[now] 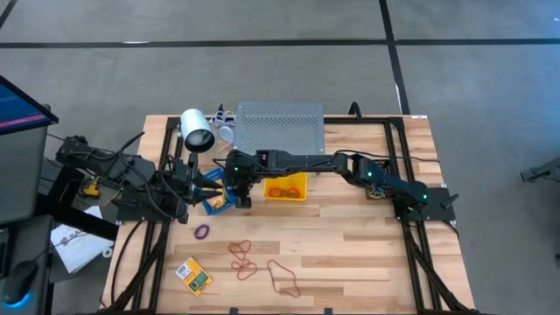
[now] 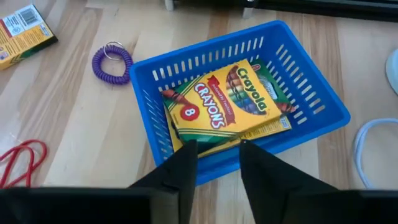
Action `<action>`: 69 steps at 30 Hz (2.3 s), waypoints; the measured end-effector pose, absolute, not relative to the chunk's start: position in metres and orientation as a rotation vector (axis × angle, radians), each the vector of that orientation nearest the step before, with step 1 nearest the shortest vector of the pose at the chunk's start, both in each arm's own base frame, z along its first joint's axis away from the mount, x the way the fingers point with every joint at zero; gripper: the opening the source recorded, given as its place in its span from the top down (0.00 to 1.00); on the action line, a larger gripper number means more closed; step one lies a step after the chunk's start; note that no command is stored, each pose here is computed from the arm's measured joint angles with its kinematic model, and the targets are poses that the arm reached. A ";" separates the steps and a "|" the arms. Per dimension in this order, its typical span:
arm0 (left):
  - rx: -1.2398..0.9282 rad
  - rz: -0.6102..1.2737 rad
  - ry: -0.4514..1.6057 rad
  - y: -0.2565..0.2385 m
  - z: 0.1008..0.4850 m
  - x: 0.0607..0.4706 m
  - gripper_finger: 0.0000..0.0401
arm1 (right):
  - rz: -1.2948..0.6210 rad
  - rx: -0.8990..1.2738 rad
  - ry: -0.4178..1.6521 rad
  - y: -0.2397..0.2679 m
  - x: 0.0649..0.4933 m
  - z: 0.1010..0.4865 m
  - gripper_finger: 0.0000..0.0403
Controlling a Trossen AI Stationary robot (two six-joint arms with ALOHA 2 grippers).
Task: Pick & Place Office Desk Supplies
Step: Move the crayon box to the center of the table
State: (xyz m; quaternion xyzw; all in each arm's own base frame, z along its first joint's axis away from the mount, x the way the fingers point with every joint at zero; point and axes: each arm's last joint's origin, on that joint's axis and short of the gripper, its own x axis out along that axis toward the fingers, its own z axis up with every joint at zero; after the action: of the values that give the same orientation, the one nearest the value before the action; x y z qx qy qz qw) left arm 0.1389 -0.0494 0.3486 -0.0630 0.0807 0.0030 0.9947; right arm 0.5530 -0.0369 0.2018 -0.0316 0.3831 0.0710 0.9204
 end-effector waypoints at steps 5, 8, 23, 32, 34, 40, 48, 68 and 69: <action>-0.142 0.003 0.218 -0.050 0.343 0.139 0.81 | 0.140 -0.049 0.779 -0.035 0.547 0.219 0.67; -0.149 -0.037 0.256 -0.051 0.340 0.139 0.81 | 0.157 -0.073 0.759 -0.028 0.536 0.250 0.68; -0.172 -0.232 0.297 -0.058 0.338 0.140 0.81 | 0.246 -0.050 1.062 0.023 0.444 0.340 0.82; -0.168 -0.258 0.310 -0.059 0.337 0.142 0.81 | 0.105 -0.037 0.979 0.032 0.394 0.402 0.83; -0.166 -0.259 0.309 -0.059 0.337 0.142 0.81 | 0.064 -0.013 0.922 0.031 0.375 0.421 0.83; -0.163 -0.257 0.315 -0.060 0.336 0.144 0.81 | -0.035 0.049 0.750 0.037 0.315 0.445 0.83; -0.171 -0.210 0.583 -0.069 0.306 0.162 0.81 | -0.040 0.232 0.450 0.041 0.236 0.399 0.83; -0.873 0.056 1.492 -0.136 0.230 0.166 0.81 | 0.049 0.223 0.415 0.062 0.242 0.294 0.83; -0.883 0.079 1.513 -0.140 0.227 0.165 0.81 | 0.050 0.223 0.415 0.063 0.243 0.293 0.83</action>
State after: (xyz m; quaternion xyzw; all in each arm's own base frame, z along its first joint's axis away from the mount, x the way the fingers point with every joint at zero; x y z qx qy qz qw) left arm 0.1653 -0.1396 0.2273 -0.3871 0.6634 0.0346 0.6395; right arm 0.2435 0.0630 0.2933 0.1102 0.2054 0.0249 0.9721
